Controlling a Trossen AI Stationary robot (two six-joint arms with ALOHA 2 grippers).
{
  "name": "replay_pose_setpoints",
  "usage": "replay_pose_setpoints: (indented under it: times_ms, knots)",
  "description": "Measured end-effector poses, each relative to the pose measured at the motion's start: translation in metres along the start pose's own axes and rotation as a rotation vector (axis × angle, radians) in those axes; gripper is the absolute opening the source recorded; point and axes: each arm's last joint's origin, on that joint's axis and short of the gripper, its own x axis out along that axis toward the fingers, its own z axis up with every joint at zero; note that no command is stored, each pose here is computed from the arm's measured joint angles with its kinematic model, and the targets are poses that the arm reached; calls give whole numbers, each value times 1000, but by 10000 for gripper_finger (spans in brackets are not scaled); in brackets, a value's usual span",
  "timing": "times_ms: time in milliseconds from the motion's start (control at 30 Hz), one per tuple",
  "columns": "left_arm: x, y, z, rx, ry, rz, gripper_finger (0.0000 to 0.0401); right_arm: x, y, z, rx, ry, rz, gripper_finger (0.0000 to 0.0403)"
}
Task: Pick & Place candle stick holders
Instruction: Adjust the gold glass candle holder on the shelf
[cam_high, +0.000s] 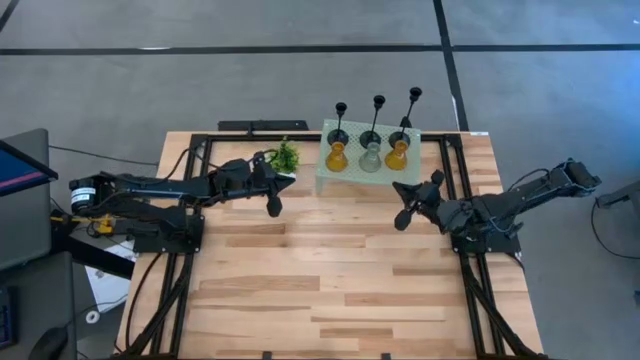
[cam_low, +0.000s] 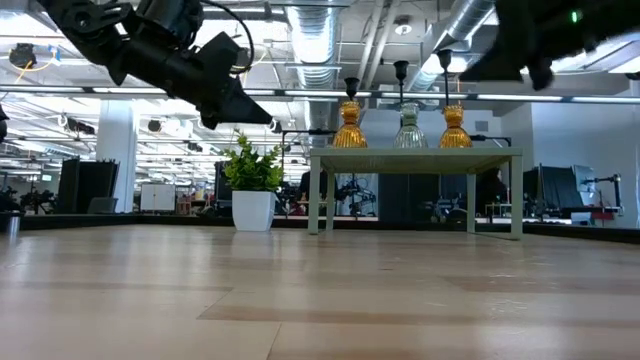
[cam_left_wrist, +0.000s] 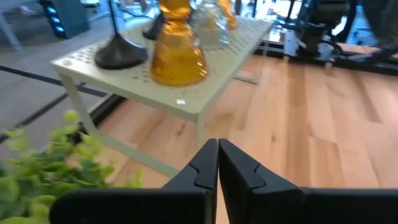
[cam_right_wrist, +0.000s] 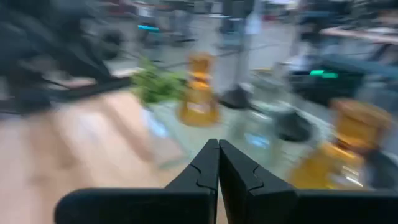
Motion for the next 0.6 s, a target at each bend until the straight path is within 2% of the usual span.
replay_pose_setpoints:
  times_ms: [133, 233, 400, 600]
  knots:
    - [-1, -2, -5, 0, 9, -49, 12, -1, 6, 33, -37, -21, 196, 0]
    - [-1, -2, -6, -1, 4, -60, 12, -8, 9, 63, -105, -62, 280, 0]
    - [-1, -2, -4, -1, -17, -59, 12, -28, -3, 115, -226, 22, 318, 0]
    - [-1, -2, -4, -1, -21, -59, 12, -57, -36, 174, -212, 132, 301, 0]
